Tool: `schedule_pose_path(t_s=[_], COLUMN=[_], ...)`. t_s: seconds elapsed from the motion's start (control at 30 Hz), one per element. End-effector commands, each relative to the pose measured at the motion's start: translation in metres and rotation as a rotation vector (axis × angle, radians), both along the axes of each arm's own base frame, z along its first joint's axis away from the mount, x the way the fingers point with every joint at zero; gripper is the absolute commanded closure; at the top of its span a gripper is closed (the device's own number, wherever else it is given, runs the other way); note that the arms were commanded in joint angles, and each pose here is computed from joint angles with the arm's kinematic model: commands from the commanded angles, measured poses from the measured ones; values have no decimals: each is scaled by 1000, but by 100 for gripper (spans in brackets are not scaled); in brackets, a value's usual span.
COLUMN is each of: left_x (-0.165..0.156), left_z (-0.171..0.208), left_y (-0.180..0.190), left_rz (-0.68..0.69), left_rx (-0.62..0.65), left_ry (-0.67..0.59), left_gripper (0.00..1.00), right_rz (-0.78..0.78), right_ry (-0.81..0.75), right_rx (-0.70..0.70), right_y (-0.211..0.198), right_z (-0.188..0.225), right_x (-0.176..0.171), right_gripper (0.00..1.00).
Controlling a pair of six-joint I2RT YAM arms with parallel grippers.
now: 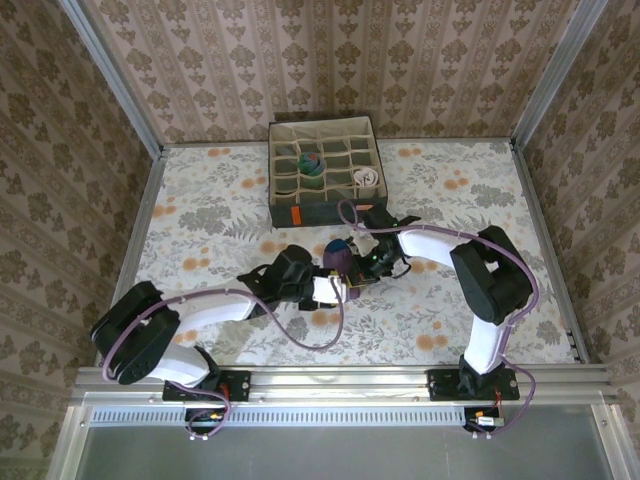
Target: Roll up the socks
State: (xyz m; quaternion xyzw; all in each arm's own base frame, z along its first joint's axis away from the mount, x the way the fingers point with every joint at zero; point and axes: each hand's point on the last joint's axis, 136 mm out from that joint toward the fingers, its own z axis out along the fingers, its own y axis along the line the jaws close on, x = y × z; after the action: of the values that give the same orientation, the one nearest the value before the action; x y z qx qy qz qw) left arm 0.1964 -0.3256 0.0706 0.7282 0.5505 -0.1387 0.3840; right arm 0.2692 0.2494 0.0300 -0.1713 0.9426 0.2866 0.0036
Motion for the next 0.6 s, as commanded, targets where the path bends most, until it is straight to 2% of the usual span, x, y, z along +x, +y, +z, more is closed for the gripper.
schedule_pose_path(t_s=[0.0,0.23,0.3,0.47,0.57], left_x=[-4,-14,-16,-19,-23], left_z=[-15,-39,-43,-48,-51], left_y=[0,11,11,10,12], left_rz=[-33,14,28,86,129], left_rx=[99,155,156,165,154], left_ry=[53,165,197,309,457], left_gripper=[54,58,62,94,100], right_rz=[15,4,5,5,-33], right_ry=[73,103,115,103,48], right_rx=[-104,-94,-78,-51,3], right_y=[-19,-22,-21,-21,-20], right_z=[-19,-18,-16,-8,6], right_x=[-15,-19,-21,-22,-15], right_gripper=[100,100,100,99,84])
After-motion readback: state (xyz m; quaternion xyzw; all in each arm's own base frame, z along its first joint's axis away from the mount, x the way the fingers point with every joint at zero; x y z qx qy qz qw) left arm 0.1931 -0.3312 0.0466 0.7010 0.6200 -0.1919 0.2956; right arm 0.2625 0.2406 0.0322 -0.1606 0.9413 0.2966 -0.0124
